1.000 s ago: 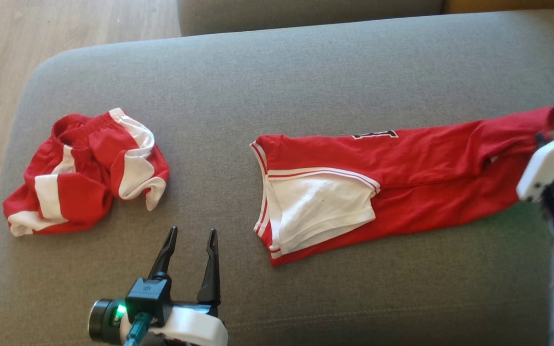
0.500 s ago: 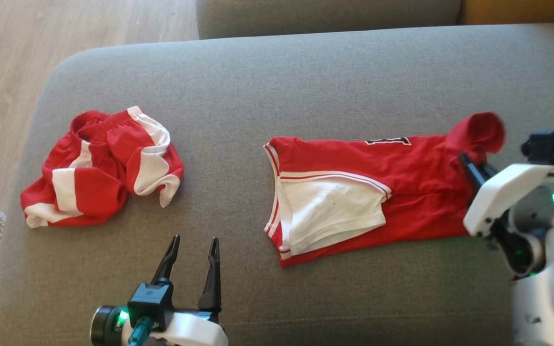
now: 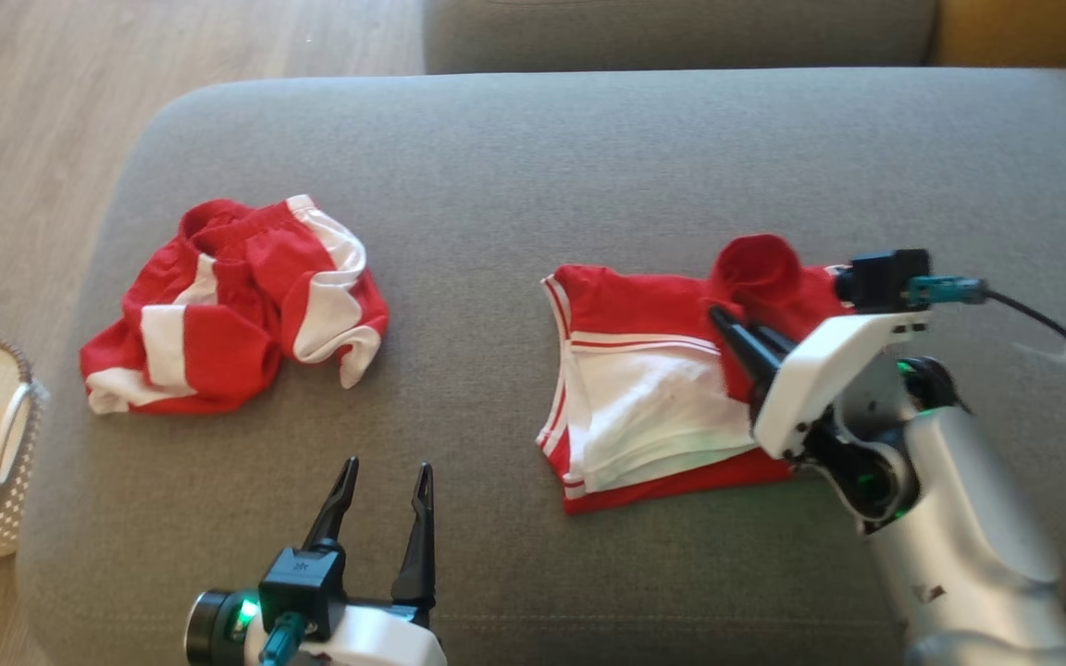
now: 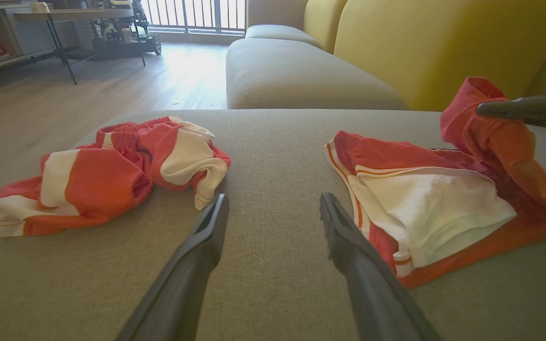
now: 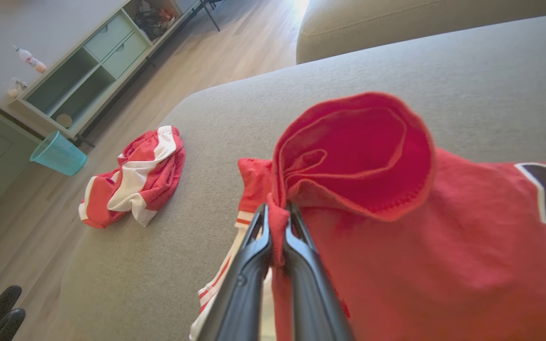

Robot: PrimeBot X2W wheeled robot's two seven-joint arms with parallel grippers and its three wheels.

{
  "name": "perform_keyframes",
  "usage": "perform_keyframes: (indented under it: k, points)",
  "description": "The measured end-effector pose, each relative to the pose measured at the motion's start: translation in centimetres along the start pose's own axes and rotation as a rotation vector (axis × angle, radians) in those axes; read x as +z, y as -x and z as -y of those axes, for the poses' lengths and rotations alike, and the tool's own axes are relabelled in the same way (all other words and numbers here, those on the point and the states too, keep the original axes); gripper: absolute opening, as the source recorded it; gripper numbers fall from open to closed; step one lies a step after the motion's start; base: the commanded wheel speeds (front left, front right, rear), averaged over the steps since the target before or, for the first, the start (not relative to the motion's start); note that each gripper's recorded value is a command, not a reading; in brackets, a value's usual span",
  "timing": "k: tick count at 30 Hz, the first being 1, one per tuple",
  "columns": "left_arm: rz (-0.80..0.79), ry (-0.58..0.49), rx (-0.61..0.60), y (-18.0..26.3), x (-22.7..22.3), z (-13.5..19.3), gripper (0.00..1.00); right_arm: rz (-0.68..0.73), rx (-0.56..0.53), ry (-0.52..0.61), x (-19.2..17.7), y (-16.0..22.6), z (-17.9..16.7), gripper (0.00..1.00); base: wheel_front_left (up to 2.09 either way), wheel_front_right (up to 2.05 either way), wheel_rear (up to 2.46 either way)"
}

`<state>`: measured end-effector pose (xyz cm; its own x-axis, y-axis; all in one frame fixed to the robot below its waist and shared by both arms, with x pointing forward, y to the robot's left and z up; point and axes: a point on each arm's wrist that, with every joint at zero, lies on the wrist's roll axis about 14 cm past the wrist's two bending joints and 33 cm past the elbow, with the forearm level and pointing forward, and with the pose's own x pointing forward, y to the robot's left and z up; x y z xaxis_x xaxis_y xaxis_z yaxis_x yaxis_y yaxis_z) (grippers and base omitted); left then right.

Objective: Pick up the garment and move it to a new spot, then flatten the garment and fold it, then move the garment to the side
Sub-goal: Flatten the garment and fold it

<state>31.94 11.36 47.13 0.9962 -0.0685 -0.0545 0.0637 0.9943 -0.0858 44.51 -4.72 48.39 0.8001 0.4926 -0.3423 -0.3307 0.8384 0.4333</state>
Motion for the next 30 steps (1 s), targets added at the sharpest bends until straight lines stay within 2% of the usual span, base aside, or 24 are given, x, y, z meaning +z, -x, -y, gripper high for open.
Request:
perform_keyframes:
  k: [8, 23, 24, 25, 30]
  points:
    - [0.005, 0.008, 0.033, 0.6, 0.1, -0.6, 1.00, -0.080, 0.111, -0.004, -2.9, -1.4, -3.8, 0.00, 0.00, 0.00, 0.00]
    - [0.025, 0.015, 0.064, 1.3, 0.7, -1.2, 1.00, -0.130, 0.174, -0.058, -5.6, -2.8, -6.3, 0.00, 0.00, 0.00, 0.00]
    - [0.026, 0.015, 0.066, 1.3, 0.7, -1.2, 1.00, -0.135, 0.173, -0.062, -5.8, -2.9, -6.3, 0.24, 0.00, 0.00, 0.00]
    - [0.028, 0.015, 0.067, 1.3, 0.7, -1.2, 1.00, -0.133, 0.167, -0.059, -5.9, -3.0, -6.2, 0.98, 0.00, 0.00, 0.00]
    - [0.034, 0.018, 0.066, 1.4, 0.9, -1.2, 1.00, -0.072, 0.152, -0.057, -4.9, -3.4, -5.9, 1.00, 0.00, 0.00, 0.00]
